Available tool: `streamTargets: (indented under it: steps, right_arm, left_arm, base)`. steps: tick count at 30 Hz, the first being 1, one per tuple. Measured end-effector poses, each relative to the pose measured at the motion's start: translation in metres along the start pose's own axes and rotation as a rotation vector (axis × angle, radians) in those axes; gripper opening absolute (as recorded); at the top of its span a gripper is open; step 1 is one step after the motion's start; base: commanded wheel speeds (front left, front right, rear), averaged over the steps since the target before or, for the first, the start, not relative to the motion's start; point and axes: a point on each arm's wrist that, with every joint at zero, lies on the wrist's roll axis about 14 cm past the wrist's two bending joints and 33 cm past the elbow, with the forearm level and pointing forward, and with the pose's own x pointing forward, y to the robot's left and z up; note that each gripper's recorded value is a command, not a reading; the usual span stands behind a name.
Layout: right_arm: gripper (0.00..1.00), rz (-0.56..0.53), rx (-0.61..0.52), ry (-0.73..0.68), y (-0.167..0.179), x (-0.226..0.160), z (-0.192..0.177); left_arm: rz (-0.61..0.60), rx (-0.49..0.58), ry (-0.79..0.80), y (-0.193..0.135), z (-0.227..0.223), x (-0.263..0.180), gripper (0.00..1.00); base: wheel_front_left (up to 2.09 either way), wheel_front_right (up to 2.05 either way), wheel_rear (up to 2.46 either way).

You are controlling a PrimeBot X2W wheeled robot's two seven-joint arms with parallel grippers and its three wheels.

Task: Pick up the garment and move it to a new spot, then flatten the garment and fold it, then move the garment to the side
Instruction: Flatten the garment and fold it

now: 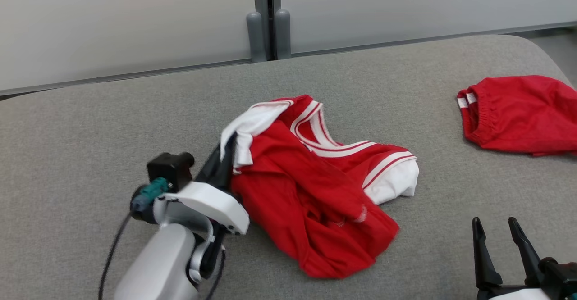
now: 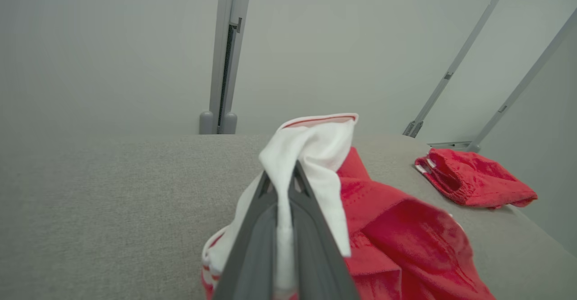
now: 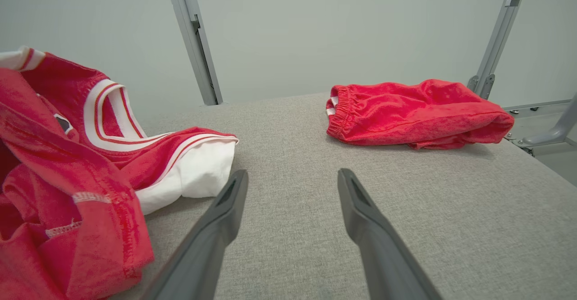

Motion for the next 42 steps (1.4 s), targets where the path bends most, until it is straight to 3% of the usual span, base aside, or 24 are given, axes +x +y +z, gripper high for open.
streamTargets:
  steps: [6,9,14,20,25,26,29,35,39,41,42]
  right_arm:
    - [1.0,0.033,0.0,-0.01,0.01,0.001,0.002]
    - [1.0,0.06,0.0,-0.016,0.018,0.001,0.004]
    - [1.0,0.071,0.0,-0.026,0.022,-0.001,0.007]
    - [1.0,0.063,0.003,-0.027,0.019,-0.004,0.006]
    - [1.0,0.033,0.006,-0.022,0.011,-0.009,0.005]
    - [1.0,0.018,0.005,-0.016,0.006,-0.011,0.003]
    - [1.0,-0.002,0.001,-0.006,0.0,-0.013,0.0]
    - [1.0,-0.024,-0.003,0.003,-0.006,-0.015,-0.002]
    - [1.0,-0.041,-0.001,0.005,-0.011,-0.016,-0.002]
    - [1.0,-0.051,0.002,0.009,-0.014,-0.017,-0.003]
    - [1.0,-0.053,0.004,0.013,-0.014,-0.018,-0.004]
  left_arm:
    - [0.038,0.071,-0.162,0.024,0.072,0.002,0.0]
    - [0.034,0.162,-0.267,0.03,0.129,0.0,0.0]
    - [-0.061,0.243,-0.3,0.006,0.165,0.005,0.0]
    - [-0.151,0.245,-0.155,-0.026,0.126,0.014,0.0]
    - [-0.214,0.183,0.046,-0.055,0.046,0.009,0.0]
    - [-0.253,0.162,0.117,-0.07,0.017,0.003,0.0]
    - [-0.333,0.146,0.204,-0.096,-0.018,-0.006,0.0]
    - [-0.492,0.142,0.298,-0.14,-0.056,-0.024,0.0]
    - [-0.617,0.069,0.313,-0.177,-0.063,-0.041,0.0]
    - [-0.621,0.05,0.281,-0.185,-0.058,-0.038,1.0]
    - [-0.62,0.064,0.271,-0.185,-0.059,-0.036,1.0]
  base:
    - [0.0,0.0,0.0]
    - [0.0,0.0,0.0]
    - [0.0,0.0,0.0]
    - [0.0,0.0,0.0]
    - [0.0,0.0,0.0]
    - [0.0,0.0,0.0]
    - [0.0,0.0,0.0]
    - [0.0,0.0,0.0]
    - [0.0,0.0,0.0]
    - [0.0,0.0,0.0]
    - [0.0,0.0,0.0]
